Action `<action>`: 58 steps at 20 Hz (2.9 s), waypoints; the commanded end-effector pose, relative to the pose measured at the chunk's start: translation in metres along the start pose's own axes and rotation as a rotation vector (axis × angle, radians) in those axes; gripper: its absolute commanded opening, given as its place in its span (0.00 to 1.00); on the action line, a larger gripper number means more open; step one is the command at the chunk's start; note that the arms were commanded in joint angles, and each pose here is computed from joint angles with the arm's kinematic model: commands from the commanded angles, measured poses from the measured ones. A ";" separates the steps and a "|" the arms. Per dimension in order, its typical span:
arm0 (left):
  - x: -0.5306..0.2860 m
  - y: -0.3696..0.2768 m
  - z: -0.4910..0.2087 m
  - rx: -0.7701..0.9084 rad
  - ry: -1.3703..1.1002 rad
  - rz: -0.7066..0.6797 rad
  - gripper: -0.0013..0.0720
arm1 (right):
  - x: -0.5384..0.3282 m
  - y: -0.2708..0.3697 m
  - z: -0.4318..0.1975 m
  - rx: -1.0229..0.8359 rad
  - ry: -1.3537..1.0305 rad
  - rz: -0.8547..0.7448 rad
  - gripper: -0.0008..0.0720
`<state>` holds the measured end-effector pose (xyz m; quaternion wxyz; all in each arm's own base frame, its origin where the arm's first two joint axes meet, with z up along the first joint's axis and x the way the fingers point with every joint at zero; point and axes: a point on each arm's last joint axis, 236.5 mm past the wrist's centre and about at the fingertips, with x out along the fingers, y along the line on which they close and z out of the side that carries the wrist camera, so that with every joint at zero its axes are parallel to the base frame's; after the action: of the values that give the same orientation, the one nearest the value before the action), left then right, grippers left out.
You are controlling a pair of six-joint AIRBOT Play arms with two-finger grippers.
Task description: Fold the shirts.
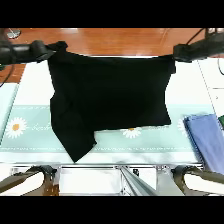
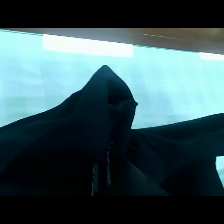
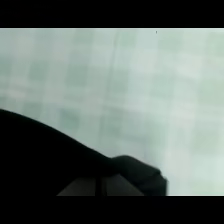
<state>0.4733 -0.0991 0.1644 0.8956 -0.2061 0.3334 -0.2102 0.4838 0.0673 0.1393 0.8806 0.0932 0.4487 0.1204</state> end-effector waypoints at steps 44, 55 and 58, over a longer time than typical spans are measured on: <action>-0.034 0.114 -0.311 -0.644 0.419 0.073 0.06 | 0.021 -0.064 -0.230 0.602 0.220 0.229 0.86; -0.035 0.109 -0.291 -0.610 0.410 0.040 0.06 | 0.052 -0.089 -0.302 0.651 0.493 0.067 0.86; -0.035 0.107 -0.292 -0.610 0.414 0.036 0.06 | 0.074 -0.071 -0.296 0.685 0.482 0.120 0.86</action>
<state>0.2762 -0.0579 -0.0753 0.7117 -0.4105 0.5574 -0.1195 0.2852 0.0207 -0.0954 0.6670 0.3666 0.6481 0.0266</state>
